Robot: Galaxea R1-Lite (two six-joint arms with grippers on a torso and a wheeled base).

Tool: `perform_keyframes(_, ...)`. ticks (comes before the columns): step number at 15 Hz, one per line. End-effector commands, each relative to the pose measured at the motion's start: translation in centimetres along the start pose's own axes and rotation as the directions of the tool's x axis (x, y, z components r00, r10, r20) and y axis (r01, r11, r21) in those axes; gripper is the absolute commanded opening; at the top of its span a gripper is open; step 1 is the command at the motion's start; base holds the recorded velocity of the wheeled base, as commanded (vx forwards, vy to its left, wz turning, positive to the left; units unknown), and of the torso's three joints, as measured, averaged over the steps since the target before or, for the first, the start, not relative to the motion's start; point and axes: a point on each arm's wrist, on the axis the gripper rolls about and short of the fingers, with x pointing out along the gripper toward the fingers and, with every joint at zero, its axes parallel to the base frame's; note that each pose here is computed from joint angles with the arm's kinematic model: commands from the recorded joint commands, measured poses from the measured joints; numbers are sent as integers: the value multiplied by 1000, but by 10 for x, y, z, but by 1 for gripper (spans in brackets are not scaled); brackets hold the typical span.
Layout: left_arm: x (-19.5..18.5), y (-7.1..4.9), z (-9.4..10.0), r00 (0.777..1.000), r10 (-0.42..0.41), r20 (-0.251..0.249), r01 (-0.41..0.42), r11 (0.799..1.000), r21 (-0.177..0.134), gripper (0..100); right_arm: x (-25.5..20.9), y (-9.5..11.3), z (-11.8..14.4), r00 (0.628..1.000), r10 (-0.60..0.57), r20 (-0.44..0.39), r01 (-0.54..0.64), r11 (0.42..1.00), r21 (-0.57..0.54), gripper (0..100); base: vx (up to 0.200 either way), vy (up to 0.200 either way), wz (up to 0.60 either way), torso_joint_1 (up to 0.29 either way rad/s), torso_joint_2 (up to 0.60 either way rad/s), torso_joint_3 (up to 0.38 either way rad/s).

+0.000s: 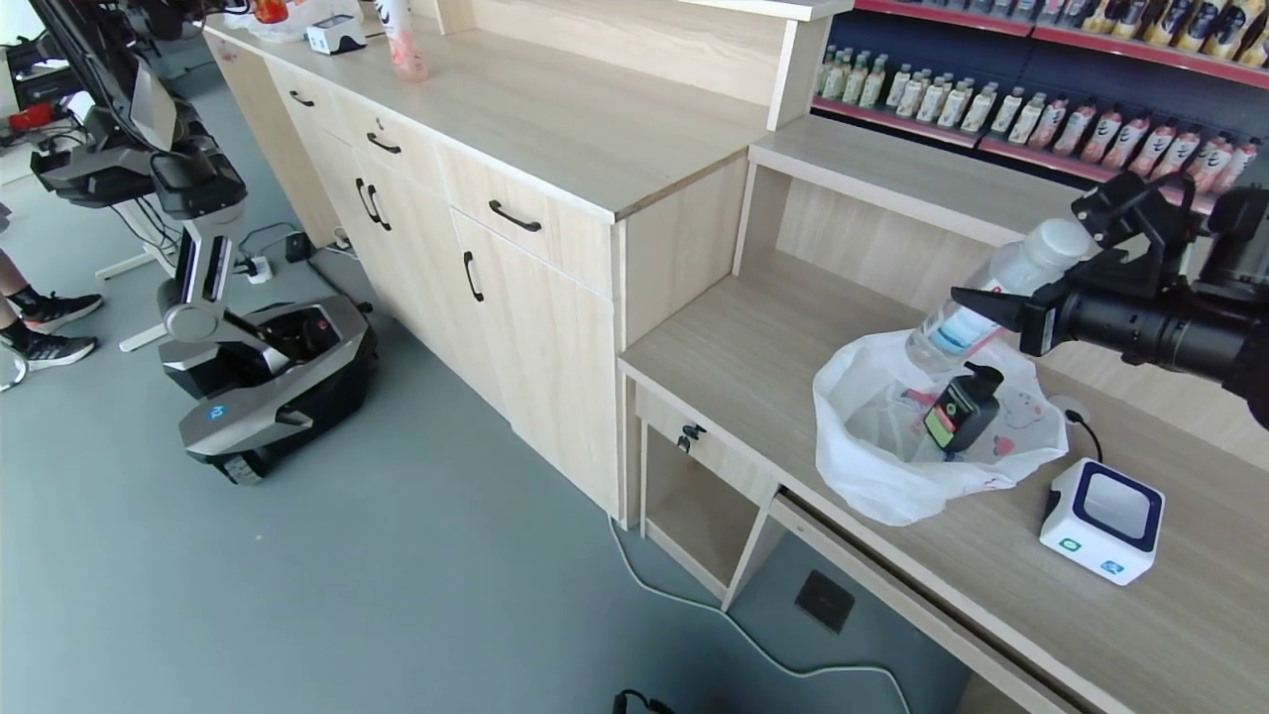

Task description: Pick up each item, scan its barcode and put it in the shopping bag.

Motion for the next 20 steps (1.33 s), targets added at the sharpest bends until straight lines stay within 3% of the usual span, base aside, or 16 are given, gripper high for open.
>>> perform_keyframes(1,0,0,0,1000,0,2,0,1000,0,100,42,22,-39,996,87,-35,-84,992,96,0,0,0,0,0,0,0)
perform_keyframes(4,0,0,0,1000,1,2,-1,1000,0,100,74,29,-94,994,99,-55,-93,989,115,0,0,0,0,0,0,0)
perform_keyframes(6,0,0,0,1000,0,2,0,1000,0,100,87,31,-115,994,99,-54,-92,989,115,0,0,0,0,0,0,0)
perform_keyframes(13,0,0,0,1000,0,2,0,1000,0,100,120,25,-139,995,92,-43,-87,990,112,0,0,0,0,0,0,0)
perform_keyframes(20,0,0,0,1000,0,2,0,1000,0,100,123,28,-174,989,99,-105,-82,985,152,0,0,0,0,0,0,0)
